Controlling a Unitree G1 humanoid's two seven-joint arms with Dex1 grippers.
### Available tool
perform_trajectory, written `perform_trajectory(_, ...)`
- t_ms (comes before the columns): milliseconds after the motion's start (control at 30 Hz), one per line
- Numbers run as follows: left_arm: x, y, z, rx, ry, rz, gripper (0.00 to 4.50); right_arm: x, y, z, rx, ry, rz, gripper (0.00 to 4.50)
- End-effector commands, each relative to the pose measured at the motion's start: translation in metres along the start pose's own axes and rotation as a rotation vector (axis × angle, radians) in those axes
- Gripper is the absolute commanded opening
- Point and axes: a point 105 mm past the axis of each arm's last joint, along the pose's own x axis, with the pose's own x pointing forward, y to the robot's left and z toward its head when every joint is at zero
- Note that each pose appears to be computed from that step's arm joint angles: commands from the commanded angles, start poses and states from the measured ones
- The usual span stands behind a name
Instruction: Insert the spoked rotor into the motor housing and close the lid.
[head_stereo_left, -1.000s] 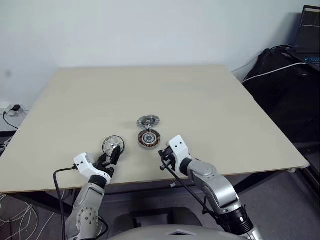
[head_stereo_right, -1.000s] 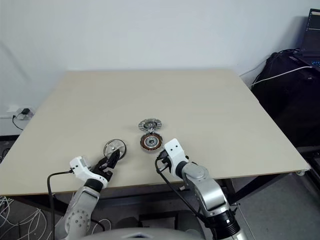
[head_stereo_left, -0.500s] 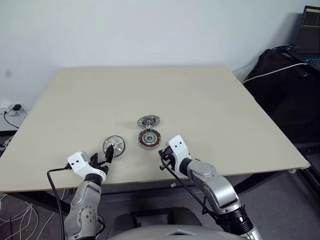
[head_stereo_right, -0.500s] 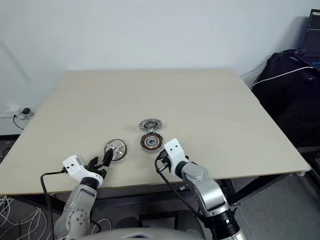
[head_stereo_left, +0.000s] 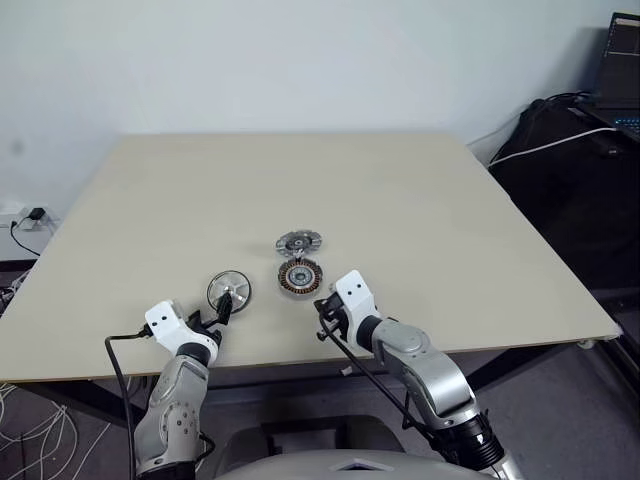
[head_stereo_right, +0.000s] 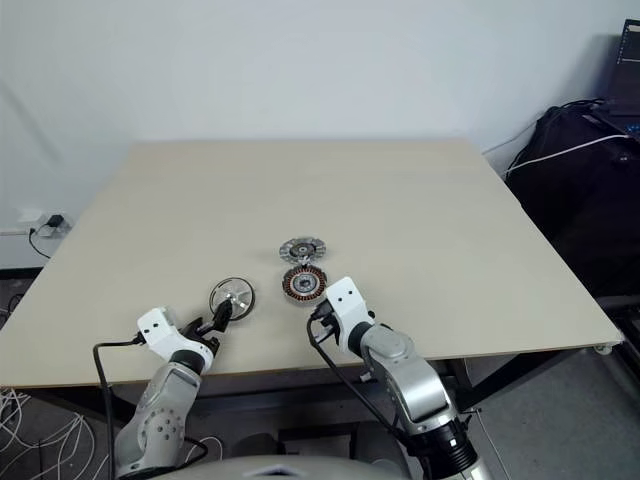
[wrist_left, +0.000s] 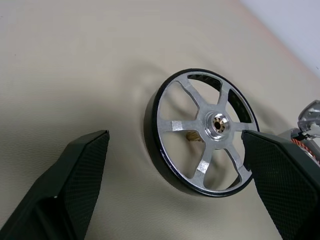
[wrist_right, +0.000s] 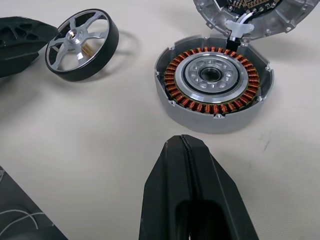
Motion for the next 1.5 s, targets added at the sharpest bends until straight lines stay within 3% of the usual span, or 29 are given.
perform_trajectory(33, 0.002, -0.010, 0.004, -0.023, -0.006, -0.049, 4.50, 0.000, 0.000, 0.016, -0.018, -0.059, 0.001, 0.01)
perform_trajectory(500, -0.002, -0.028, 0.003, -0.073, 0.023, -0.158, 4.50, 0.001, 0.001, 0.016, -0.017, -0.061, 0.002, 0.01)
perform_trajectory(867, -0.002, -0.035, 0.014, -0.133, -0.051, -0.213, 4.50, 0.002, 0.000, 0.016, -0.015, -0.059, -0.001, 0.01)
perform_trajectory(1500, 0.011, -0.026, 0.008, -0.317, -0.029, -0.137, 4.50, 0.002, -0.001, 0.017, -0.015, -0.061, -0.008, 0.01)
